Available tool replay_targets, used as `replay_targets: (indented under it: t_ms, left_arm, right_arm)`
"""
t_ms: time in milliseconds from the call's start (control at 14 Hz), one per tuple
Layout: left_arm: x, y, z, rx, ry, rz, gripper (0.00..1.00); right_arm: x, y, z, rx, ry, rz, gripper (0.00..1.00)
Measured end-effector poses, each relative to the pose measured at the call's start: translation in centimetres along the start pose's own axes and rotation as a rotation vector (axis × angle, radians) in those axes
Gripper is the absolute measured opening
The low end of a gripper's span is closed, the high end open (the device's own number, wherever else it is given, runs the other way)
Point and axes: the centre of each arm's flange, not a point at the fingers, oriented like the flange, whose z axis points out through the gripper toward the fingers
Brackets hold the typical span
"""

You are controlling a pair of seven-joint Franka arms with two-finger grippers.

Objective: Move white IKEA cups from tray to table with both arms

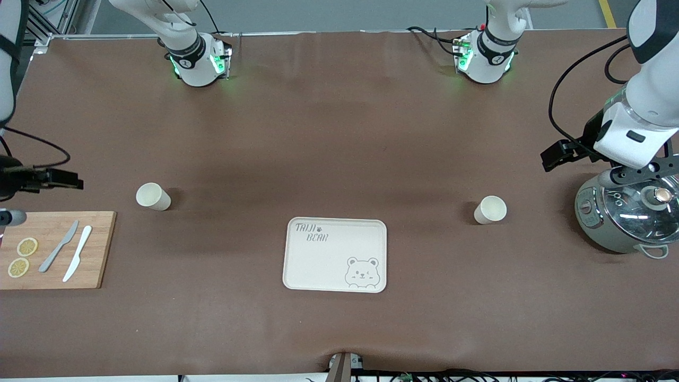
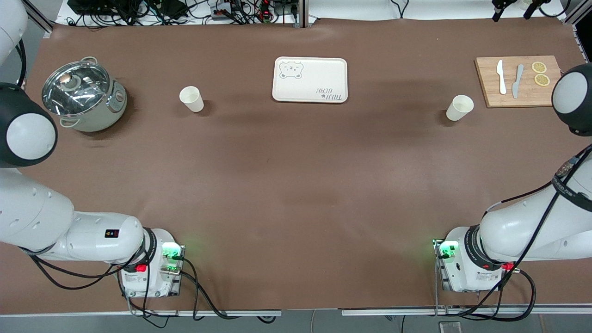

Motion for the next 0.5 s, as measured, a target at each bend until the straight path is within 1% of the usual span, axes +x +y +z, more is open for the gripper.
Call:
replay_targets:
  t_ms: [71, 286, 500]
  left_arm:
    - [-0.1, -0.1, -0.3, -0.002, 0.006, 0.000, 1.00]
    - [-0.5, -0.4, -1.5, -0.006, 0.025, -0.002, 1.00]
    - [-1.0, -0.7, -2.5, -0.007, 0.039, 0.013, 1.00]
  right_arm:
    - [-1.3, -1.5, -1.6, -0.004, 0.004, 0.004, 1.00]
    - [-4.8, -3.9, -5.1, -0.005, 0.015, 0.124, 1.00]
    - [-7.8, -4.5, -7.4, -0.001, 0.053, 0.147, 1.00]
